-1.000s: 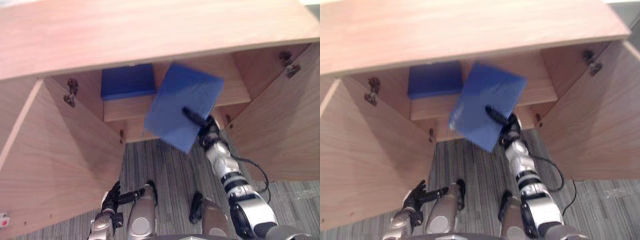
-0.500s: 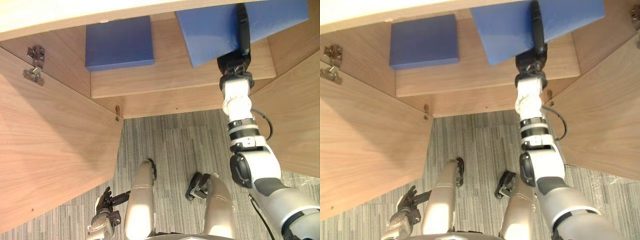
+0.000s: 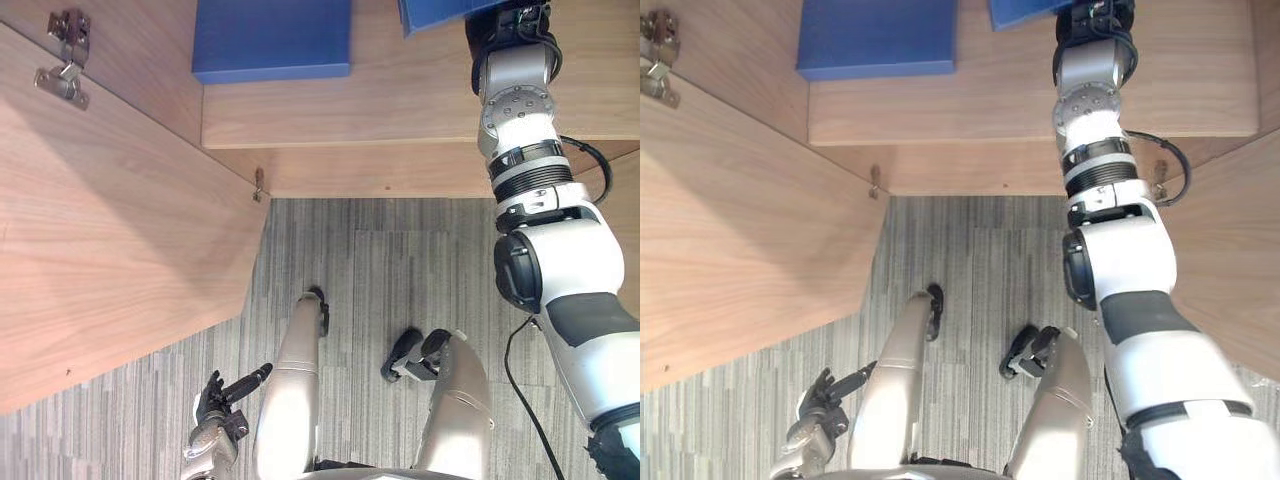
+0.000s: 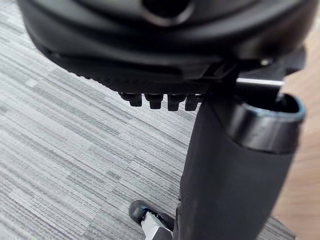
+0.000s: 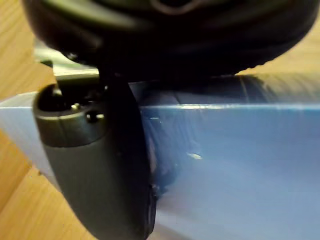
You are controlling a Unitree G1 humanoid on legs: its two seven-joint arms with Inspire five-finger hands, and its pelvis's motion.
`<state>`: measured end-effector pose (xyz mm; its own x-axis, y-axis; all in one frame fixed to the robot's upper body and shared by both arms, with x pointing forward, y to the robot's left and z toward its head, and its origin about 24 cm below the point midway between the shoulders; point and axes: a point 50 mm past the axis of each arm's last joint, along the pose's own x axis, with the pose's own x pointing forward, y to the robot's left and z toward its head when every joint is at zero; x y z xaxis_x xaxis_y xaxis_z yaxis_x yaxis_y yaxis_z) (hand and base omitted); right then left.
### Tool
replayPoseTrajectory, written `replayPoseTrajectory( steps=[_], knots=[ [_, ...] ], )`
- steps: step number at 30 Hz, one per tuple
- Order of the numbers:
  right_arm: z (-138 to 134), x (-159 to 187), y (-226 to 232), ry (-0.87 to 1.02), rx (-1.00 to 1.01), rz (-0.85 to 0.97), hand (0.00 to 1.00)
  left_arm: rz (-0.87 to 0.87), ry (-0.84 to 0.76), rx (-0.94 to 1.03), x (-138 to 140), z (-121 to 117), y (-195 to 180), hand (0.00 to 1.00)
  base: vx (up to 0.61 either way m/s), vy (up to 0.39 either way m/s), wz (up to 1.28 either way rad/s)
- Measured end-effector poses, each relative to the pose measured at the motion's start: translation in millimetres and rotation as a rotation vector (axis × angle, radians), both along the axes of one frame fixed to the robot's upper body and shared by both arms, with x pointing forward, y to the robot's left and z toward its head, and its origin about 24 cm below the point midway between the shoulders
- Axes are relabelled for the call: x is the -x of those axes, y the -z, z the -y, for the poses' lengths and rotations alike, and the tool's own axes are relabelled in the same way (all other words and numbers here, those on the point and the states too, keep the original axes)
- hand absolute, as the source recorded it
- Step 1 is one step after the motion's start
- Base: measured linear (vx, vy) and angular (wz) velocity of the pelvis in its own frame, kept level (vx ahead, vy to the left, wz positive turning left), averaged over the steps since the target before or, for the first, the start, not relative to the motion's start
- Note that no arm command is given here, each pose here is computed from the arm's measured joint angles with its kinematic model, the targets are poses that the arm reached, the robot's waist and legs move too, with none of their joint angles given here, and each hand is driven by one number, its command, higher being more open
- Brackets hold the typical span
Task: Walk over to the cabinet, pick up the folder, carry it to the office cabinet, place the folder inside the office cabinet, then close the office cabinet door
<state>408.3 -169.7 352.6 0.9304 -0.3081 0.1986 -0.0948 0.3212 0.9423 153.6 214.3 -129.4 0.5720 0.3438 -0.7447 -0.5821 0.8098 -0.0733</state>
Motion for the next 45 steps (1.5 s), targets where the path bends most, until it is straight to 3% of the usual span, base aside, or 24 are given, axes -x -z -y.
replayPoseTrajectory(
  steps=[1, 2, 10, 18, 21, 25, 31, 36, 45],
  knots=[
    [4.2, -0.3, 0.7, 0.02, 0.011, -0.018, 0.0, 0.001, 0.009, 0.012, -1.1, 5.3, 0.6, 1.0, -0.07, -0.002, 0.3],
    [10.1, -0.3, 1.4, 0.039, 0.014, -0.034, 1.0, 0.003, 0.02, 0.019, -2.0, 9.5, 0.9, 1.0, -0.07, 0.001, 0.33],
    [55.4, 9.9, -8.4, 0.162, 0.0, -0.037, 1.0, 0.087, 0.198, -0.028, -26.4, 29.5, -16.8, 1.0, -0.08, 0.027, 0.29],
    [87.9, 24.4, -7.9, 0.229, -0.075, 0.018, 1.0, 0.366, 0.273, -0.068, -56.9, 39.9, -70.8, 1.0, -0.04, 0.024, 0.03],
    [93.0, 25.4, -4.4, 0.286, 0.077, -0.023, 1.0, 0.395, 0.277, -0.066, -59.1, 40.5, -77.8, 1.0, 0.02, -0.006, -0.09],
    [82.6, 19.3, 1.7, 0.34, 0.48, -0.127, 1.0, 0.385, 0.265, -0.044, -46.0, 38.3, -75.6, 1.0, 0.03, -0.033, -0.15],
    [59.8, 5.1, 20.3, 0.262, 1.021, -0.198, 1.0, 0.351, 0.281, -0.027, -29.4, 35.3, -67.4, 1.0, 0.03, -0.034, -0.1],
    [57.6, -3.1, 39.9, 0.194, 1.201, -0.278, 1.0, 0.312, 0.284, -0.015, -14.9, 30.4, -58.0, 1.0, 0.06, -0.018, -0.02],
    [61.1, -7.0, 53.9, 0.101, 1.237, -0.312, 1.0, 0.203, 0.254, -0.038, 5.6, 11.2, -36.7, 1.0, 0.06, -0.008, 0.0]
  ],
)
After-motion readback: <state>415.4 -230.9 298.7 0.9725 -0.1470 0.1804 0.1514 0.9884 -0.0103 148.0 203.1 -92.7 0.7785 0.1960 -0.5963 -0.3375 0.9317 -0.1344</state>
